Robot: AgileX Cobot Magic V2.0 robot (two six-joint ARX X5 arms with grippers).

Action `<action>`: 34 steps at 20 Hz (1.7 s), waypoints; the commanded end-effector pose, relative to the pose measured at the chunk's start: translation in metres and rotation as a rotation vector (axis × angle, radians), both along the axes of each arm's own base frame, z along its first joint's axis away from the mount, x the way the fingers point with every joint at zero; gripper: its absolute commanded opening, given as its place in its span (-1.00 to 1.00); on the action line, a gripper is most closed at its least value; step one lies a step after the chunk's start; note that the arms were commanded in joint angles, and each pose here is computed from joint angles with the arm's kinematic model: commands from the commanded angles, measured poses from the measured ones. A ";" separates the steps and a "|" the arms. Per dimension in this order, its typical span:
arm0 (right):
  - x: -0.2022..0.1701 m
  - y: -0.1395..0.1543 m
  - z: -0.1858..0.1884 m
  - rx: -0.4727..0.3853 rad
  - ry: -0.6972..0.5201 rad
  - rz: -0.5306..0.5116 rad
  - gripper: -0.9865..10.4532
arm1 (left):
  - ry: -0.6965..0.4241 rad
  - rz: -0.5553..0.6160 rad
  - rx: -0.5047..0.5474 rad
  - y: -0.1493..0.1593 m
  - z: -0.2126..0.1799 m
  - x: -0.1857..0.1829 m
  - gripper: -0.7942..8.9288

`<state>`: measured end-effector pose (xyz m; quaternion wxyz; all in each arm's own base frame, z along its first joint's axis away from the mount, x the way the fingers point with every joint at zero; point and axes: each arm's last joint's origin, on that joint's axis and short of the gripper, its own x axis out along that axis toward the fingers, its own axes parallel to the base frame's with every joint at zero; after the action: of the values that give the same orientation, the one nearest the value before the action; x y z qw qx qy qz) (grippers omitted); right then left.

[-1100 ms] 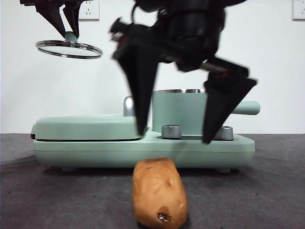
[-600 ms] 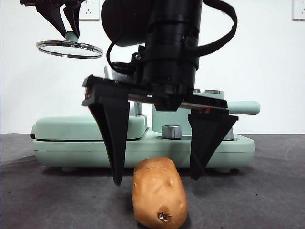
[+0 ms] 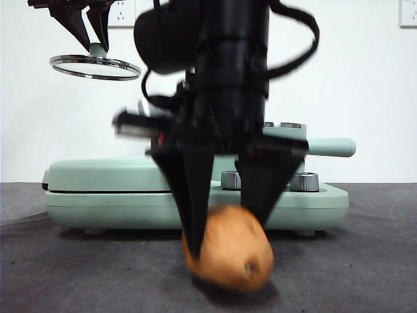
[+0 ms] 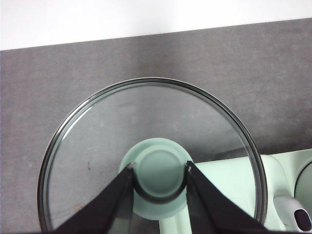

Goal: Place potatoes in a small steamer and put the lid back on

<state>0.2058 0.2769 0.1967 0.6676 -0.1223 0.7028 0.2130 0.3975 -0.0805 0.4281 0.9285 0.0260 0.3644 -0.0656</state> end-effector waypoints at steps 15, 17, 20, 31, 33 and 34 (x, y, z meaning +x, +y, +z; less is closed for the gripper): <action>0.089 -0.049 0.179 0.176 -0.495 -0.119 -0.53 | -0.050 -0.015 -0.030 0.000 0.011 -0.002 -0.81; 0.103 -0.060 0.180 0.195 -0.529 -0.152 -0.53 | -0.051 -0.015 -0.030 0.000 0.011 -0.002 -0.81; 0.120 -0.072 0.180 0.253 -0.543 -0.175 -0.53 | -0.052 -0.015 -0.030 0.000 0.011 -0.002 -0.81; 0.159 -0.085 0.154 0.286 -0.519 -0.228 -0.53 | -0.057 -0.016 -0.030 0.000 0.011 -0.001 -0.81; 0.165 -0.084 0.144 0.272 -0.499 -0.229 -0.53 | -0.057 -0.015 -0.031 0.000 0.011 -0.001 -0.81; 0.168 -0.082 0.138 0.265 -0.487 -0.226 -0.53 | -0.057 -0.015 -0.031 0.000 0.011 -0.001 -0.81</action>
<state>0.3685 0.1895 0.3387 0.8468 0.0043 0.4990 0.1843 0.3976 -0.0804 0.4281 0.9277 0.0203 0.3653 -0.0747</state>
